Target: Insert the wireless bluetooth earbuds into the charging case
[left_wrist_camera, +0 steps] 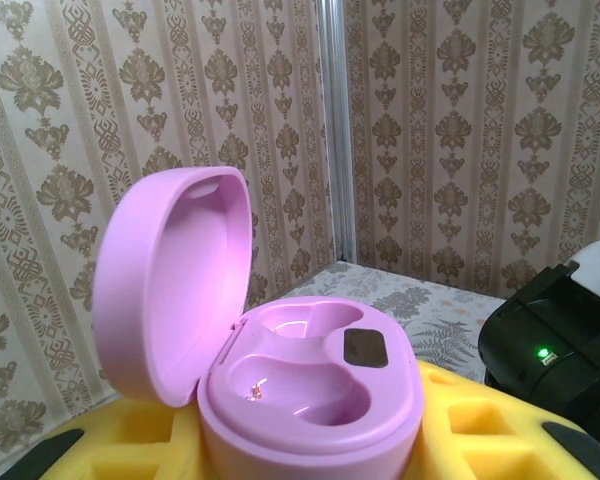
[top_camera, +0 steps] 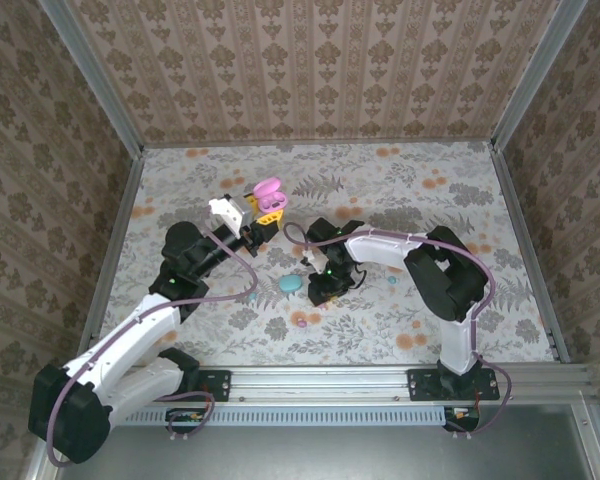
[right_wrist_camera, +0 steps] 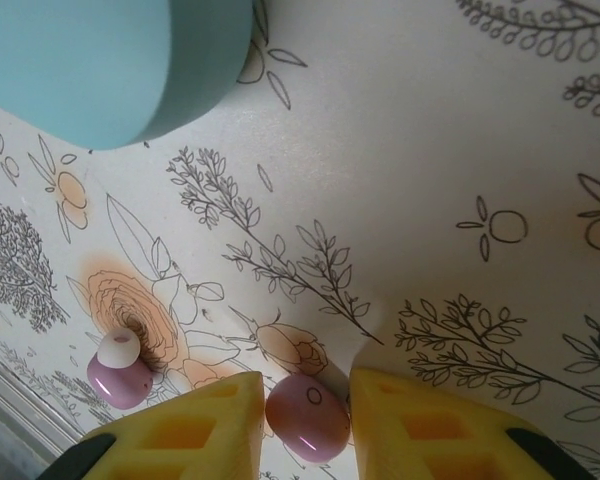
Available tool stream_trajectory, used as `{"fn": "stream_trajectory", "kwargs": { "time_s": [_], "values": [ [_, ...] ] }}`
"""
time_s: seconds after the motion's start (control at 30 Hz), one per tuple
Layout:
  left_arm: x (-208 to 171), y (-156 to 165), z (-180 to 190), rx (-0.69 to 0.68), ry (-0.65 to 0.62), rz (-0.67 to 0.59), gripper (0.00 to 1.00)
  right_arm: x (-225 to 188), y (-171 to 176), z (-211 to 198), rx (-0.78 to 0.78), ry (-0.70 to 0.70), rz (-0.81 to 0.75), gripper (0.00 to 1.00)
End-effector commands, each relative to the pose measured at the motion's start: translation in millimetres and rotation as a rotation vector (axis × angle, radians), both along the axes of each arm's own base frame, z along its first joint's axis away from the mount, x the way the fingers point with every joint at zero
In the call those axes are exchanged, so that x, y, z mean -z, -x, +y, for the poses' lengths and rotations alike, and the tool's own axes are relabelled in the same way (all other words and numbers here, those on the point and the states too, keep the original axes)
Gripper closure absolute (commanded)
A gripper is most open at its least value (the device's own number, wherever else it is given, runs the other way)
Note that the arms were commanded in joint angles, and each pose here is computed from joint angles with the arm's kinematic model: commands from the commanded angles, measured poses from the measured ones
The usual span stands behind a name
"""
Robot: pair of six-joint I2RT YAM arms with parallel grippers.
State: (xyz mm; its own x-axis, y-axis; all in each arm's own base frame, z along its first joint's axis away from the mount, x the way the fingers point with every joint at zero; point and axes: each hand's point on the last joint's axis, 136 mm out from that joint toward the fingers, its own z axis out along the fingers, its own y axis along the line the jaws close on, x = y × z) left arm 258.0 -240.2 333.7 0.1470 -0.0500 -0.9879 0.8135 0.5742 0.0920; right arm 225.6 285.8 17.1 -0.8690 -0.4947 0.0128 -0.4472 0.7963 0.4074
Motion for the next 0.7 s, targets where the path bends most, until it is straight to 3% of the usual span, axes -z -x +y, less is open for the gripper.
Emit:
{"fn": "stream_trajectory", "kwargs": {
  "time_s": [0.0, 0.33, 0.67],
  "values": [
    [-10, 1, 1, 0.005, 0.018, -0.033, 0.61, 3, 9, -15, 0.054, 0.067, 0.013, 0.70],
    [-10, 0, -2, 0.017, 0.018, -0.029, 0.61, 5, 3, -49, 0.229, 0.196, -0.062, 0.73],
    [-9, -2, -4, 0.024, 0.017, -0.023, 0.61, 0, 3, -37, 0.330, 0.011, -0.006, 0.64]
  ]
}}
